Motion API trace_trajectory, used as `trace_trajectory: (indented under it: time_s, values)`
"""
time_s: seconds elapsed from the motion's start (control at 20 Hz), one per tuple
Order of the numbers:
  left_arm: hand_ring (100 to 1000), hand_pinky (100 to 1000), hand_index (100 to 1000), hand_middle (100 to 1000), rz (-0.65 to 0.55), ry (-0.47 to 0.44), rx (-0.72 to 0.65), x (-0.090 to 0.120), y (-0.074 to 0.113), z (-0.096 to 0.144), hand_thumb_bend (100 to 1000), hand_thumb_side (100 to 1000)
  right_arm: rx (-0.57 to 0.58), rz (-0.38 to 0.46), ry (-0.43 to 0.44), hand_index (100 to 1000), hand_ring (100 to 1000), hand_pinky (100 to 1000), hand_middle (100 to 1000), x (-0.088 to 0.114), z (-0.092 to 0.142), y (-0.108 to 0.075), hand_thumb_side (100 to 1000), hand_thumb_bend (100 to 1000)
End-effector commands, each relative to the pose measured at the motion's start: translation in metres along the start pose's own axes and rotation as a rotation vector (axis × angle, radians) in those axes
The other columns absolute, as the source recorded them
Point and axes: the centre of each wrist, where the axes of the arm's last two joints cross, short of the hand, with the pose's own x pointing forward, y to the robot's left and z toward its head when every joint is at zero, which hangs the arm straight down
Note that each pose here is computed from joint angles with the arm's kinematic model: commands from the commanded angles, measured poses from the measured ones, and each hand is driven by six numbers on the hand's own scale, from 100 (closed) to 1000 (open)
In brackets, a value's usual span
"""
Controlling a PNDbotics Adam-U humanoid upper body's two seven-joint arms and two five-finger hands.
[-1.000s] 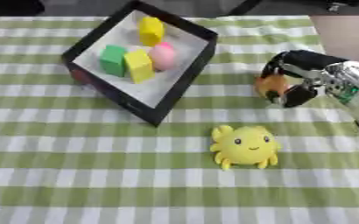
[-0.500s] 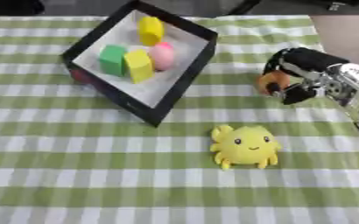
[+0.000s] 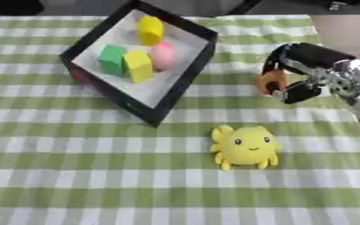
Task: Pick up objects on the table and place them in the box.
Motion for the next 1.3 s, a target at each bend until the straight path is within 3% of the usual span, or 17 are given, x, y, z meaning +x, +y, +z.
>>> trace_trajectory:
  time_s: [0.05, 0.5, 0.8, 1.0, 1.3]
  values:
    - [788, 858, 832, 778, -0.009, -0.031, -0.013, 0.008, 0.002, -0.003, 386, 638, -0.074, 0.039, -0.019, 663, 656, 749, 629, 0.008, 0.015, -0.036, 100, 100]
    - [788, 858, 831, 778, -0.020, -0.032, -0.010, 0.007, 0.004, -0.003, 388, 634, -0.183, 0.055, -0.144, 656, 651, 751, 630, 0.051, 0.011, -0.094, 100, 100]
    - [790, 859, 831, 779, -0.028, -0.029, -0.004, 0.006, 0.007, -0.003, 391, 629, -0.186, 0.068, -0.268, 654, 649, 750, 628, 0.092, -0.033, -0.127, 100, 100]
    - [791, 860, 831, 780, -0.030, -0.034, 0.003, 0.007, 0.008, -0.003, 392, 645, -0.172, 0.077, -0.334, 653, 647, 750, 627, 0.118, -0.067, -0.136, 100, 100]
    - [791, 861, 830, 780, -0.028, -0.066, 0.010, 0.013, 0.008, -0.006, 399, 613, -0.168, 0.066, -0.358, 651, 644, 746, 625, 0.134, -0.099, -0.133, 100, 100]
